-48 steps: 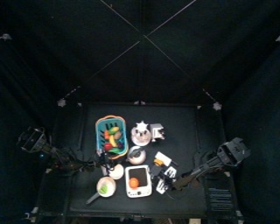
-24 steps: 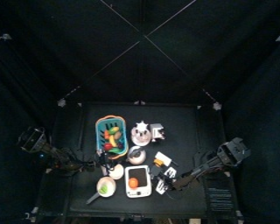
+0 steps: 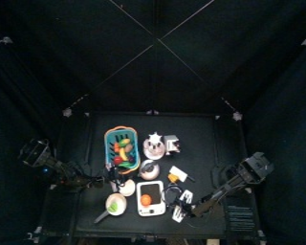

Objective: Place pot lid on pot

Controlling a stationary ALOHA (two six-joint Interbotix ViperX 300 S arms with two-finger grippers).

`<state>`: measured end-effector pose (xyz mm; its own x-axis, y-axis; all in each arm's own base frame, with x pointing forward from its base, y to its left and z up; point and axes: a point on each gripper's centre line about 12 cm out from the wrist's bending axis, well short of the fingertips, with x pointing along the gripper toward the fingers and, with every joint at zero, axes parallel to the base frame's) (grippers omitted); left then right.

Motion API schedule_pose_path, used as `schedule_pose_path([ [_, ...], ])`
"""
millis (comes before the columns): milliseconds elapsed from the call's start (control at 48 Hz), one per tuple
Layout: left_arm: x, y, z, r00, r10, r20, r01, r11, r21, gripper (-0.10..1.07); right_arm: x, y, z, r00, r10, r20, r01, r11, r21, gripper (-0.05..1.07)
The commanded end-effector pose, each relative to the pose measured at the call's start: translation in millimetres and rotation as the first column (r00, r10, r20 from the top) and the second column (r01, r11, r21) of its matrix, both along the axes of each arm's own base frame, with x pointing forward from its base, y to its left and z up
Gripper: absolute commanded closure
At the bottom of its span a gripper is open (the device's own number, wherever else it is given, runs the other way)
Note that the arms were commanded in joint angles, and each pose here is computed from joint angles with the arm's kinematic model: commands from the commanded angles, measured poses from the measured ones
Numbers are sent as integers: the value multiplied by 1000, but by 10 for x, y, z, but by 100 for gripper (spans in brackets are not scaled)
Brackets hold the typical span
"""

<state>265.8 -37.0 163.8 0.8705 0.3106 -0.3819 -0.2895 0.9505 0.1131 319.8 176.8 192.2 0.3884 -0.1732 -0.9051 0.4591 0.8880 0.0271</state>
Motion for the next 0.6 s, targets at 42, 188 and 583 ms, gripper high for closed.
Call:
schedule_pose_path([
  [42,47,-11,74,1000,5,25,-4,1000,-11,13,4,212,183,1000,6,3,-6,1000,-15,8],
  [188,62,-18,91,1000,5,31,-4,1000,-14,13,-73,416,282,999,-39,-7,39,997,-67,8],
  [583,66,-21,111,999,11,36,-10,1000,-25,13,-366,581,144,938,-296,179,310,949,-53,8],
])
